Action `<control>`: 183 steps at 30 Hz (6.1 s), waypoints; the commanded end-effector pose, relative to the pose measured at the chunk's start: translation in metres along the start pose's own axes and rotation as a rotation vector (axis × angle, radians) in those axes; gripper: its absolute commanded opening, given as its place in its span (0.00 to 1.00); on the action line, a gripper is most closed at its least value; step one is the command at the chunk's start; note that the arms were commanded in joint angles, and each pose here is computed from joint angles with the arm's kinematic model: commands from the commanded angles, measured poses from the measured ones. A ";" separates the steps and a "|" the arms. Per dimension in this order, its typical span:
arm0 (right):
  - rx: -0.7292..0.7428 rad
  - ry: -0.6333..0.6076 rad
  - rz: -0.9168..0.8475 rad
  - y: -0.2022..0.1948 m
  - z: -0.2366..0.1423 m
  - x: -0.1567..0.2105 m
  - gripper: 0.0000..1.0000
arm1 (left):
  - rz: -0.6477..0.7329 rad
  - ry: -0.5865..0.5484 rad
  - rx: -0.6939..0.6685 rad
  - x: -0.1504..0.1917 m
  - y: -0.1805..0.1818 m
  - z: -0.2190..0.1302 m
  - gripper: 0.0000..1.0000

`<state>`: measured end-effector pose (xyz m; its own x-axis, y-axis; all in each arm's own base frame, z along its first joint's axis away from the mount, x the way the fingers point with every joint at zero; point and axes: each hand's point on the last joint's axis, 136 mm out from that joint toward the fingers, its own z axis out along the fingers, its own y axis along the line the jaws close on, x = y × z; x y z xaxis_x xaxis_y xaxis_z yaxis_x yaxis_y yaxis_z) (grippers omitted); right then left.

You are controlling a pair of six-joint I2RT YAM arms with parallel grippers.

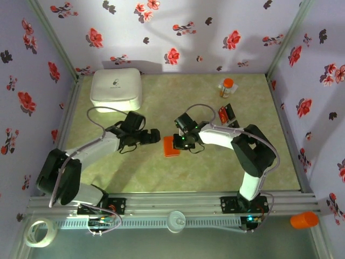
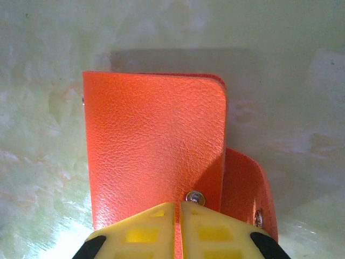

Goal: Put the credit cards into the card holder

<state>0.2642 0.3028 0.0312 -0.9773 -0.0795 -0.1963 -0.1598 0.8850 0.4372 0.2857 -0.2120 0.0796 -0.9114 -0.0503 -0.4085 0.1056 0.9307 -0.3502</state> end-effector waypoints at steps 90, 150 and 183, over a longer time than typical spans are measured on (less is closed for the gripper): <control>-0.012 0.010 0.037 -0.020 -0.024 -0.019 0.25 | 0.403 0.204 -0.357 0.055 0.015 0.056 1.00; -0.019 0.082 0.012 -0.015 0.002 0.007 0.00 | 0.408 0.200 -0.345 0.053 0.011 0.057 1.00; 0.129 0.176 -0.036 -0.051 0.025 0.062 0.00 | 0.402 0.197 -0.338 0.051 0.006 0.058 1.00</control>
<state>0.2720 0.3014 0.0312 -0.9547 -0.1158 -0.2741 -0.2345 0.8601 0.4530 0.2775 -0.2491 0.0283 -0.8729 0.3155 -0.3721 0.3351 0.9421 0.0127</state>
